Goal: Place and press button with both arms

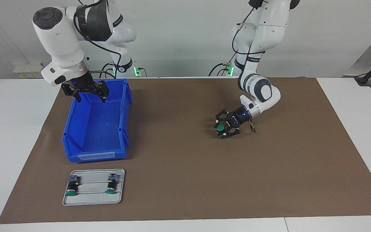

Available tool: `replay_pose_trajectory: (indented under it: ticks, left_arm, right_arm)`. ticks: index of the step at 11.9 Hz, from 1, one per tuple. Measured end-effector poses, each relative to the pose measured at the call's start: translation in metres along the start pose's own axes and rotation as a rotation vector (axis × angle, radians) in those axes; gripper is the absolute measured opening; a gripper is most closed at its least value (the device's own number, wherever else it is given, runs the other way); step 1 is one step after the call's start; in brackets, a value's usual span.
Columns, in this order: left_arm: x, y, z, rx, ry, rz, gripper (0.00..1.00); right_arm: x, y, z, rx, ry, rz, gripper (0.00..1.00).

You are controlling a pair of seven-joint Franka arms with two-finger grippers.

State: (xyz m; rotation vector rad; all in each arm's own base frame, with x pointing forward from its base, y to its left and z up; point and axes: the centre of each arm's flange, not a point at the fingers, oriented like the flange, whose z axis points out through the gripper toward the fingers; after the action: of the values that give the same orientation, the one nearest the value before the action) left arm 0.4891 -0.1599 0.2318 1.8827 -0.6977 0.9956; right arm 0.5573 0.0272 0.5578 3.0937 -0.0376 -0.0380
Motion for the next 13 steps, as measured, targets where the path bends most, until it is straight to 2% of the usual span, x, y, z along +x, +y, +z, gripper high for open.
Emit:
replay_pose_trajectory:
  ticks: [2,3,4,6,11,12,13]
  left_arm:
    - [-0.002,0.0,-0.001,0.001,-0.003,-0.004,0.4]
    - [-0.004,0.0,-0.001,0.002,-0.005,-0.006,0.3]
    - [-0.005,0.0,-0.003,0.004,-0.005,-0.008,0.29]
    - [-0.005,-0.002,-0.004,0.009,-0.005,-0.009,0.33]
    - [-0.005,-0.008,-0.011,0.027,0.0,-0.013,0.36]
    - [-0.005,-0.009,-0.012,0.031,-0.003,-0.013,0.44]
    - [-0.005,-0.01,-0.013,0.043,-0.01,-0.013,0.59]
  right_arm:
    - [0.0,0.0,0.0,0.0,0.0,0.0,1.0]
    - [0.0,0.0,0.0,0.0,-0.001,0.0,1.0]
    - [0.0,0.0,0.001,0.0,-0.001,0.0,1.0]
    - [0.0,0.0,0.001,0.0,-0.002,0.0,1.0]
    - [-0.001,0.0,0.001,0.0,-0.003,0.0,1.0]
    - [-0.001,0.0,0.001,0.0,-0.003,0.0,1.0]
    - [-0.001,0.0,0.001,0.0,-0.003,0.0,1.0]
